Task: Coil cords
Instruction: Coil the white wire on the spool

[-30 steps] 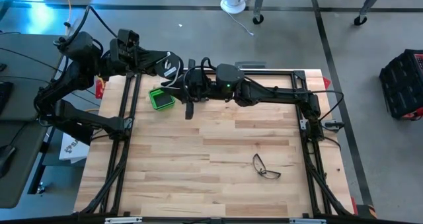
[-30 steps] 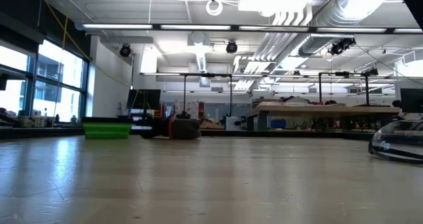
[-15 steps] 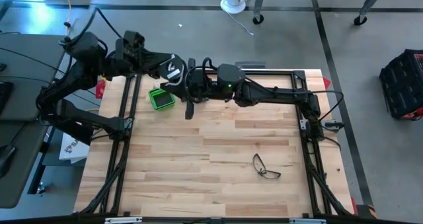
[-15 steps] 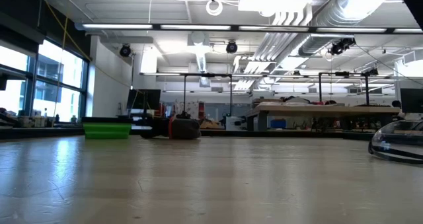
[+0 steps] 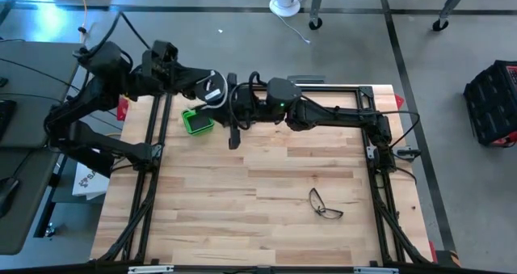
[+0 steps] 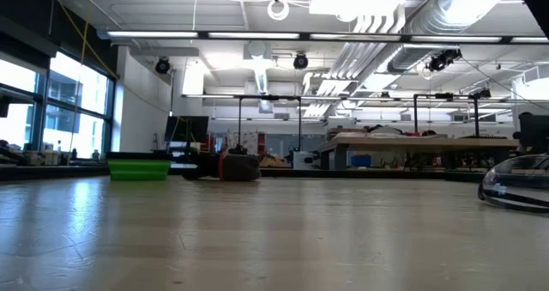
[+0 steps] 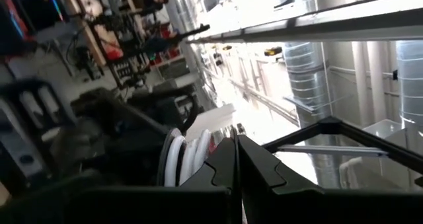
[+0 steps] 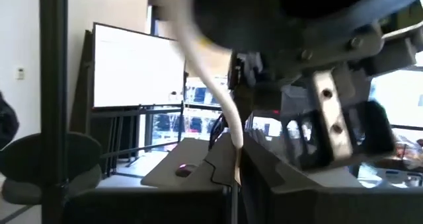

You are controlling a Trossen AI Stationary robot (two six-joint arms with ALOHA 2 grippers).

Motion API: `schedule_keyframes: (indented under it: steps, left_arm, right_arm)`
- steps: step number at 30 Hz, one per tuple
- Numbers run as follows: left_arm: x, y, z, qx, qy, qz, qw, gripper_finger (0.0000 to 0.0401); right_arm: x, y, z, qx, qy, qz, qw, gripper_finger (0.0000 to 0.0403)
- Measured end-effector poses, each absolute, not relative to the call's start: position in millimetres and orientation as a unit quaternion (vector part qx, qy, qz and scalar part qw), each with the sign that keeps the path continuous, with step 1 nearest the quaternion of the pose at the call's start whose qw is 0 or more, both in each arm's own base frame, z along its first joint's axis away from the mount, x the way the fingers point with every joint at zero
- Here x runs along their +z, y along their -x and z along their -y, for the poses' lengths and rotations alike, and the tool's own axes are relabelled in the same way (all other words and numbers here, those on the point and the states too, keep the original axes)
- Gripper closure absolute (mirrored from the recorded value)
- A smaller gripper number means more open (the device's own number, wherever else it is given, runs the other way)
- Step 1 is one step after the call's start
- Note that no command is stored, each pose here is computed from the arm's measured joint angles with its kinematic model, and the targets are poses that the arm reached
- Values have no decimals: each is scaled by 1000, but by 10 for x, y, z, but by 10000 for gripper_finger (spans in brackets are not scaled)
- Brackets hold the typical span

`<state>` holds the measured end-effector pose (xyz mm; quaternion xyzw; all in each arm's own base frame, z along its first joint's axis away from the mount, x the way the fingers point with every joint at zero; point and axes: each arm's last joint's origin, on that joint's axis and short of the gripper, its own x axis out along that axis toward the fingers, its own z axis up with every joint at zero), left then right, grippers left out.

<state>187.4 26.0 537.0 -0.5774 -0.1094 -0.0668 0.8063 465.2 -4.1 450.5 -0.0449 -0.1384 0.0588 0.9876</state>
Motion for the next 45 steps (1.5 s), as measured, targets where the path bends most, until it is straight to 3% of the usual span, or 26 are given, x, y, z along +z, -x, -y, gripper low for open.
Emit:
schedule_keyframes:
  steps: [13, 21, 45]
  left_arm:
    - [5351, -1813, -307, -45, 576, 105, 810, 401]
    - [5341, -1836, -316, -37, 577, 107, 809, 401]
    - [5331, -1948, -79, -99, 633, 64, 765, 401]
  right_arm:
    - [4641, -4596, 19, 97, 26, 208, 973, 402]
    - [4591, -4641, 0, 99, 23, 204, 974, 403]
    - [4597, -4658, 124, 60, 39, 236, 969, 403]
